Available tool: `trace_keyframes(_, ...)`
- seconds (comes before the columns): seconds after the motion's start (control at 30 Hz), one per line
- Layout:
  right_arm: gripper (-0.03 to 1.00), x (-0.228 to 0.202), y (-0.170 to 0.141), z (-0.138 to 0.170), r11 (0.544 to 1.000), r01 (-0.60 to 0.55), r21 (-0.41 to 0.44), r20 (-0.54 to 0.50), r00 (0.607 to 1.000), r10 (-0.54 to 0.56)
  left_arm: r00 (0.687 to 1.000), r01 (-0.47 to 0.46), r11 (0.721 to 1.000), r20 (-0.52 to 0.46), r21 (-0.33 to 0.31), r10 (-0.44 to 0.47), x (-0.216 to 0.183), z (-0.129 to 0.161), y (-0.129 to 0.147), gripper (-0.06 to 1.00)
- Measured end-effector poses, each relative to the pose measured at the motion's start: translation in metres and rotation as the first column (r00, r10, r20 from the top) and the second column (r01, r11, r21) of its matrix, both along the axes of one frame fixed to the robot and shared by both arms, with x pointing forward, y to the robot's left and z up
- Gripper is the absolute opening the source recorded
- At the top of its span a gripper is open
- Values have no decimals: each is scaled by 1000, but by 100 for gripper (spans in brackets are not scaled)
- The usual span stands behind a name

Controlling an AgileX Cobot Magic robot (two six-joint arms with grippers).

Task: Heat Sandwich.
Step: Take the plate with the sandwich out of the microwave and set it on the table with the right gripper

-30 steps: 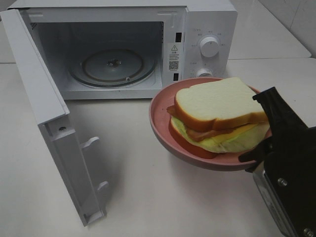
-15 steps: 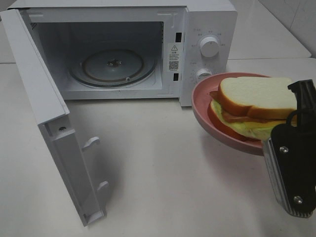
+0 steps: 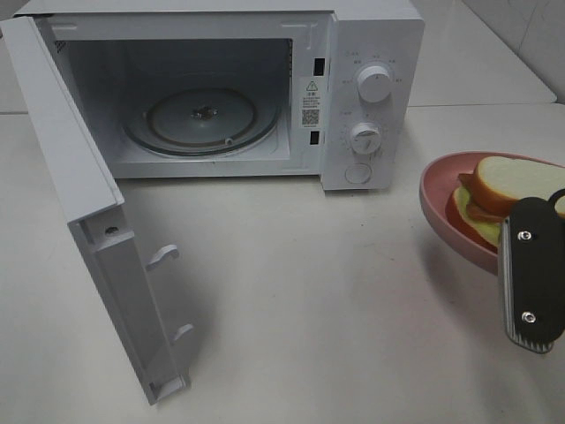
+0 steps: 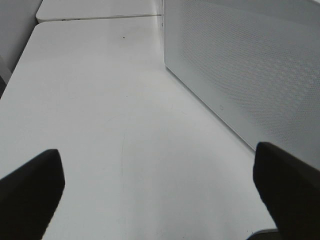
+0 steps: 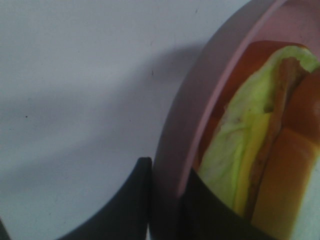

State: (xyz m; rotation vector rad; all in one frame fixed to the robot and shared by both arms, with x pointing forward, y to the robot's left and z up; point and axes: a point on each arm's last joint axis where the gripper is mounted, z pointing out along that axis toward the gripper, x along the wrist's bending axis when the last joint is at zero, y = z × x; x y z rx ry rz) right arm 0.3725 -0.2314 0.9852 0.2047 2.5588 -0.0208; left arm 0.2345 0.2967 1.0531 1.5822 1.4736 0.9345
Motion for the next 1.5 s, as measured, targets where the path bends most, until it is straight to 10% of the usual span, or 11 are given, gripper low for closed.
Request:
trace_keyframes(0.5,11,-2,-14,1,954,301,16,19,953,-301,1000,0,1000,0,0,0,0,0,0,97)
trace_keyframes(1.5,11,35,3,-9,649,753,112,99,641,-761,1000,0,1000,0,0,0,0,0,0,97)
